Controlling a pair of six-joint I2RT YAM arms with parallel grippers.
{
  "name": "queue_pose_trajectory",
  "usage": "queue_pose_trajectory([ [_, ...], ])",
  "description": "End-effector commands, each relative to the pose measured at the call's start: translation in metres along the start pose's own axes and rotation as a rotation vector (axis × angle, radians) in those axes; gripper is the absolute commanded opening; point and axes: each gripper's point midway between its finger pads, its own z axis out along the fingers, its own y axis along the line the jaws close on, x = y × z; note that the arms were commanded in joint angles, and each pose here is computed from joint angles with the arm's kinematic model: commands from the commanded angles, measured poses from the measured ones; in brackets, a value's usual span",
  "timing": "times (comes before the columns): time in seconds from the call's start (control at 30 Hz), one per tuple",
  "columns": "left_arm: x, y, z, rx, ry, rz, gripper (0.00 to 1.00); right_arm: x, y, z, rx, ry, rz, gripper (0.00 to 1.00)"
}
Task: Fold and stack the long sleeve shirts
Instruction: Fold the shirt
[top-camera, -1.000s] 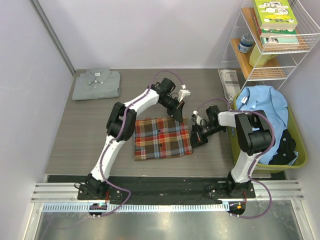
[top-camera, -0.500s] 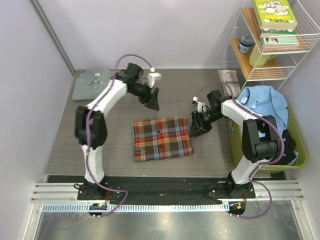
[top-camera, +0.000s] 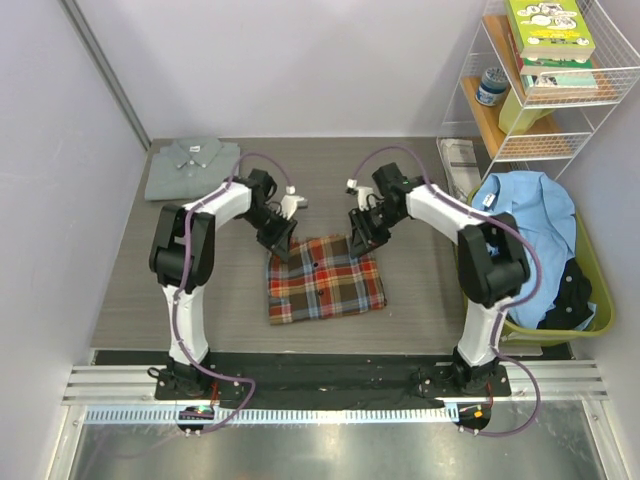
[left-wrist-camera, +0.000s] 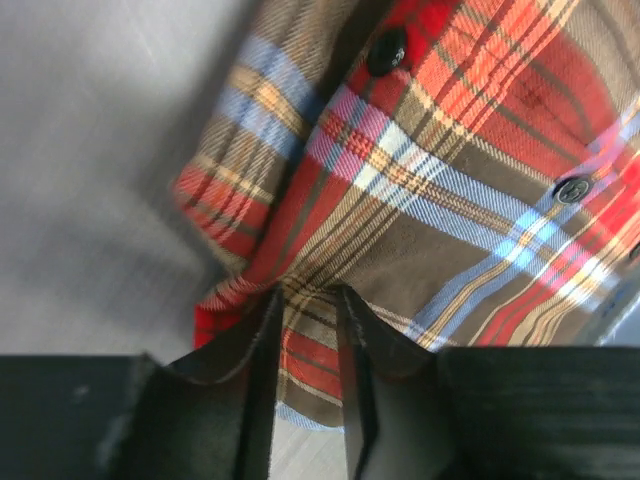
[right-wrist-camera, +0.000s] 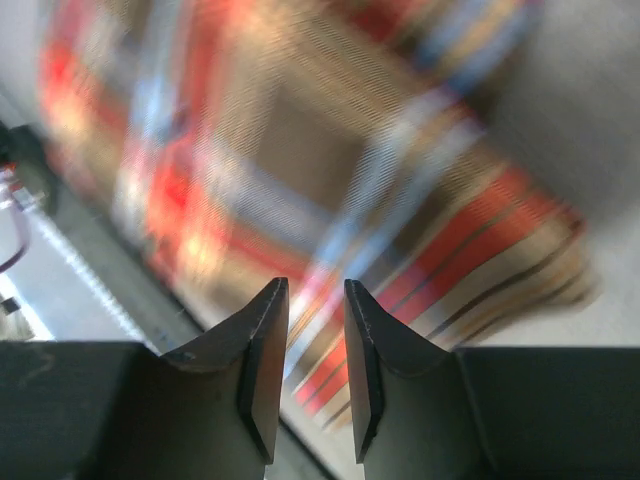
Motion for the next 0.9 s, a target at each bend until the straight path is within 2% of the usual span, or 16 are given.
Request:
queue_pose_trajectory([
  [0.0, 0.047, -0.013, -0.004, 0.003, 0.1, 0.016, 0.27, -0.039, -0.053, 0.029, 0.146, -0.036, -0.021, 0.34],
  [0.07, 0.069, -0.039, 0.005, 0.036, 0.189, 0.102, 0.25, -0.067, -0.065, 0.032, 0.197, -0.078, -0.061, 0.34],
  [0.1, 0.081, -0.057, 0.005, 0.078, 0.197, 0.109, 0.25, -0.068, -0.076, 0.047, 0.2, -0.052, -0.051, 0.34],
  [0.17, 0.078, -0.078, 0.004, 0.126, 0.155, 0.071, 0.31, -0.094, -0.071, 0.049, 0.192, -0.089, -0.098, 0.34],
  [0.2, 0.074, -0.089, -0.003, 0.155, 0.106, 0.051, 0.36, -0.1, -0.063, 0.053, 0.178, -0.091, -0.135, 0.34],
  [0.23, 0.062, -0.103, -0.015, 0.239, 0.013, -0.008, 0.47, -0.112, -0.054, 0.051, 0.161, -0.11, -0.162, 0.35],
  [0.27, 0.046, -0.105, -0.025, 0.272, -0.088, -0.024, 0.53, -0.116, -0.042, 0.049, 0.119, -0.117, -0.191, 0.36],
  [0.3, 0.037, -0.099, -0.047, 0.257, -0.204, -0.069, 0.6, -0.121, -0.032, 0.047, 0.101, -0.128, -0.221, 0.37],
  [0.33, 0.028, -0.095, -0.057, 0.251, -0.28, -0.104, 0.74, -0.13, -0.018, 0.032, 0.092, -0.164, -0.255, 0.39],
  [0.37, 0.008, -0.083, -0.068, 0.211, -0.385, -0.175, 0.84, -0.133, -0.008, 0.026, 0.073, -0.181, -0.271, 0.4],
  [0.43, 0.008, -0.071, -0.081, 0.153, -0.461, -0.246, 1.0, -0.135, 0.014, 0.002, 0.045, -0.219, -0.28, 0.42],
  [0.57, 0.007, -0.041, -0.07, 0.051, -0.472, -0.415, 1.0, -0.114, 0.041, -0.022, 0.015, -0.235, -0.26, 0.43],
  [0.7, 0.002, -0.03, -0.045, 0.143, -0.416, -0.433, 1.0, -0.075, 0.043, -0.02, 0.015, -0.165, -0.197, 0.42],
  [0.87, -0.013, -0.007, -0.015, 0.229, -0.362, -0.438, 1.0, -0.017, 0.023, 0.001, 0.031, -0.03, -0.101, 0.4],
])
